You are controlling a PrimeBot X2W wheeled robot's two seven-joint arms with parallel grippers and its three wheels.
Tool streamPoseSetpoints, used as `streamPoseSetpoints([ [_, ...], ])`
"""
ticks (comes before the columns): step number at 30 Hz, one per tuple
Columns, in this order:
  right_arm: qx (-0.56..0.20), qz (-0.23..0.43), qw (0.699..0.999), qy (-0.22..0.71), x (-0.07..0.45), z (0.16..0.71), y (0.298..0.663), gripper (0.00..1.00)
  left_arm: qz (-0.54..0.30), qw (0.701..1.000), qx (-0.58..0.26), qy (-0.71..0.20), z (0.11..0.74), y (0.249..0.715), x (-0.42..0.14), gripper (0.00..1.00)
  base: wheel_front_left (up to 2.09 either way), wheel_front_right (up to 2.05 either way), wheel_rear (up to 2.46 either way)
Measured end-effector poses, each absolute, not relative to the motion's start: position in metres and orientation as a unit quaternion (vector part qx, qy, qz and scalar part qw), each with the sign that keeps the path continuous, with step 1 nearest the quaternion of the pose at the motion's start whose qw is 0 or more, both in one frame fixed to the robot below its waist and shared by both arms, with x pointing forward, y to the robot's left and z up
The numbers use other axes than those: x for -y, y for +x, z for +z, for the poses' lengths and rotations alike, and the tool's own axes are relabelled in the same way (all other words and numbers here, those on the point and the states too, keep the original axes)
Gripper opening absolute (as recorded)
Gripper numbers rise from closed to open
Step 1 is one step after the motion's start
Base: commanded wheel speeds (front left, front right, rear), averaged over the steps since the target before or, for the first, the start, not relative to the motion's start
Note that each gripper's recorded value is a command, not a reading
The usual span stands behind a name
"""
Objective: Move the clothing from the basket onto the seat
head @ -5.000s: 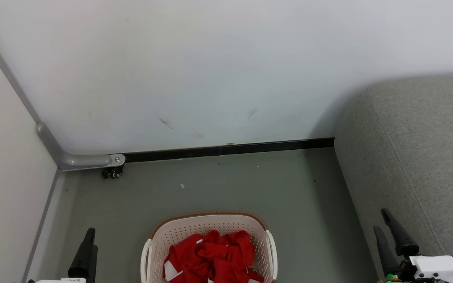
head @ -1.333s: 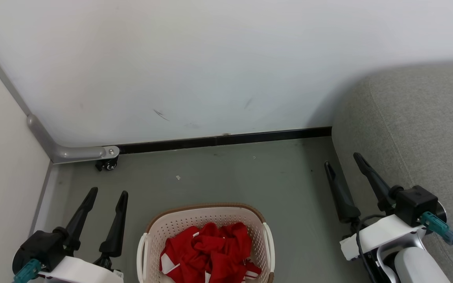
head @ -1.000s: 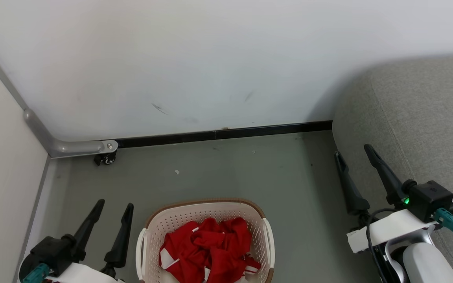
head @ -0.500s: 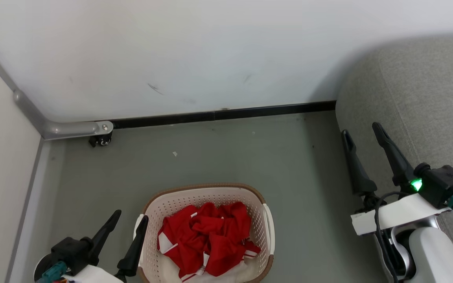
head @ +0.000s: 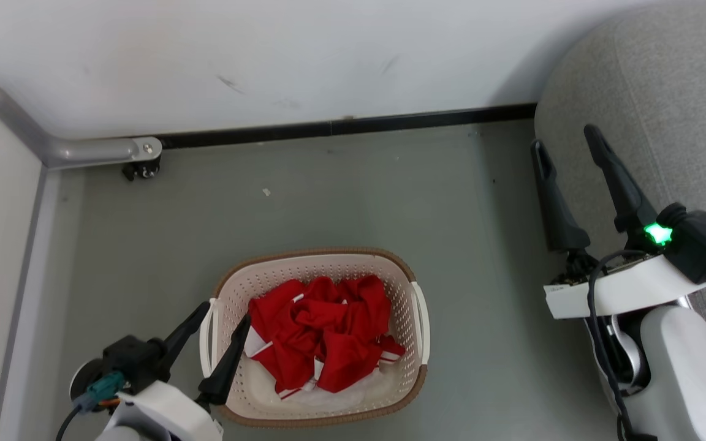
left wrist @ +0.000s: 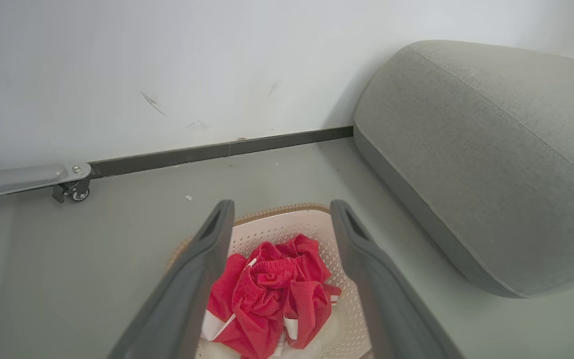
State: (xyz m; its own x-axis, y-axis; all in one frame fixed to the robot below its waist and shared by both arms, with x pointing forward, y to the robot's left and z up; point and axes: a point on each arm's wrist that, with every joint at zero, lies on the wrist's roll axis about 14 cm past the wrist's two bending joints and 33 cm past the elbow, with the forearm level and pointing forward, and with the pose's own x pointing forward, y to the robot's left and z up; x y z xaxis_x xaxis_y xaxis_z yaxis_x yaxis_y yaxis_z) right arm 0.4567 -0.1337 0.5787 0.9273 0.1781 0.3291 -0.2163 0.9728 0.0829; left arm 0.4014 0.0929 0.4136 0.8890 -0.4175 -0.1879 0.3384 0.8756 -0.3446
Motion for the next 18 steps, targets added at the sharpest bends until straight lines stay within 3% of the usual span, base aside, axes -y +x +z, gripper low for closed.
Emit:
streamPoseSetpoints([
  [18, 0.189, 0.140, 0.971, 0.053, 0.110, 0.573, 0.514, 1.00, -0.291, 0.931, -0.193, -0.106, 0.359, 0.431, -0.054, 1.00, 0.00, 0.00, 0.00],
])
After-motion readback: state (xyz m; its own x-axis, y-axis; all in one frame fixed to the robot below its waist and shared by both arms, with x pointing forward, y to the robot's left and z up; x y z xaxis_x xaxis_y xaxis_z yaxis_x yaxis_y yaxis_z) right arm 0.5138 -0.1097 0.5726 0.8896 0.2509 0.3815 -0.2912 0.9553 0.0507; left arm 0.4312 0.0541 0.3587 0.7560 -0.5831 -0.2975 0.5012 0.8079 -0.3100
